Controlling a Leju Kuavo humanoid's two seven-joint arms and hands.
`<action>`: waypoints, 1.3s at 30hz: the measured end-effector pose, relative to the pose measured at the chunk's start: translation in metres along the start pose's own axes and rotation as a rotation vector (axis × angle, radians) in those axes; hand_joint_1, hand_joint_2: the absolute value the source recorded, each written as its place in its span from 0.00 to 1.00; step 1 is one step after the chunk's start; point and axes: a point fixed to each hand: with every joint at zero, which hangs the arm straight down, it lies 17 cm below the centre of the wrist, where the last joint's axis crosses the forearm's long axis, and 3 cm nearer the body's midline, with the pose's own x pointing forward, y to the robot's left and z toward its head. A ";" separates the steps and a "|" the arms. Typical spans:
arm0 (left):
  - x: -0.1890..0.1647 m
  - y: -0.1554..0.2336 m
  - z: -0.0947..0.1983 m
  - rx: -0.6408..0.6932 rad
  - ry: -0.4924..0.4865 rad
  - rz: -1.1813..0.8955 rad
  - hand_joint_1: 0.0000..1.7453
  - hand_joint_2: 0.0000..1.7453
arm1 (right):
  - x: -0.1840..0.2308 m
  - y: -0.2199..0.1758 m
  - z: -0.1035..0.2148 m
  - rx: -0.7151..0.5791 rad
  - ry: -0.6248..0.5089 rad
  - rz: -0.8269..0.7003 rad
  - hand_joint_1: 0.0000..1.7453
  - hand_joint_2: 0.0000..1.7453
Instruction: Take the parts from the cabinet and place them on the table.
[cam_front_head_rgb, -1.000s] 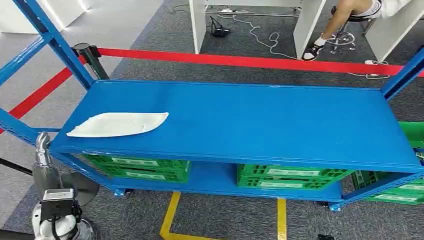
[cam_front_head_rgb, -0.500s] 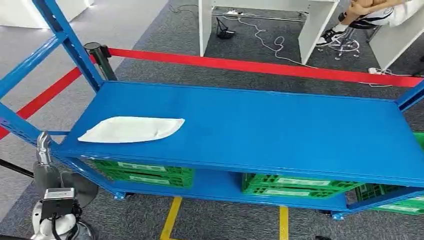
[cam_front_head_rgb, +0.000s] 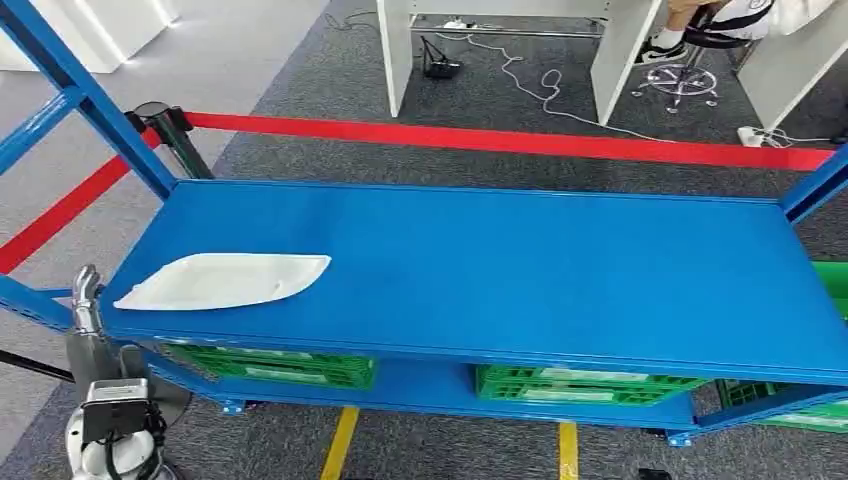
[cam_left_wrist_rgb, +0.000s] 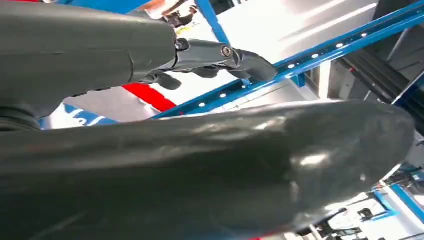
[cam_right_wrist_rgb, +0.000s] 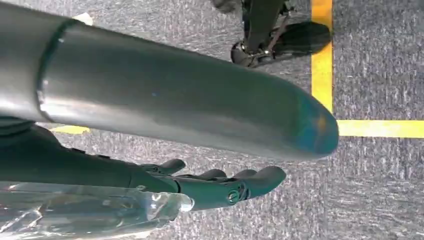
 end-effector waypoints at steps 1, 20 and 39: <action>0.000 0.000 0.000 0.000 0.000 0.000 0.00 0.00 | 0.001 0.000 0.000 0.000 -0.001 0.001 0.00 0.00; -0.060 -0.017 0.020 -0.264 0.181 -0.138 0.00 1.00 | -0.003 -0.006 -0.001 -0.010 0.015 0.008 0.00 0.00; -0.113 0.003 0.023 -0.574 0.175 -0.606 0.00 1.00 | -0.005 -0.006 -0.001 -0.001 0.023 0.034 0.00 0.00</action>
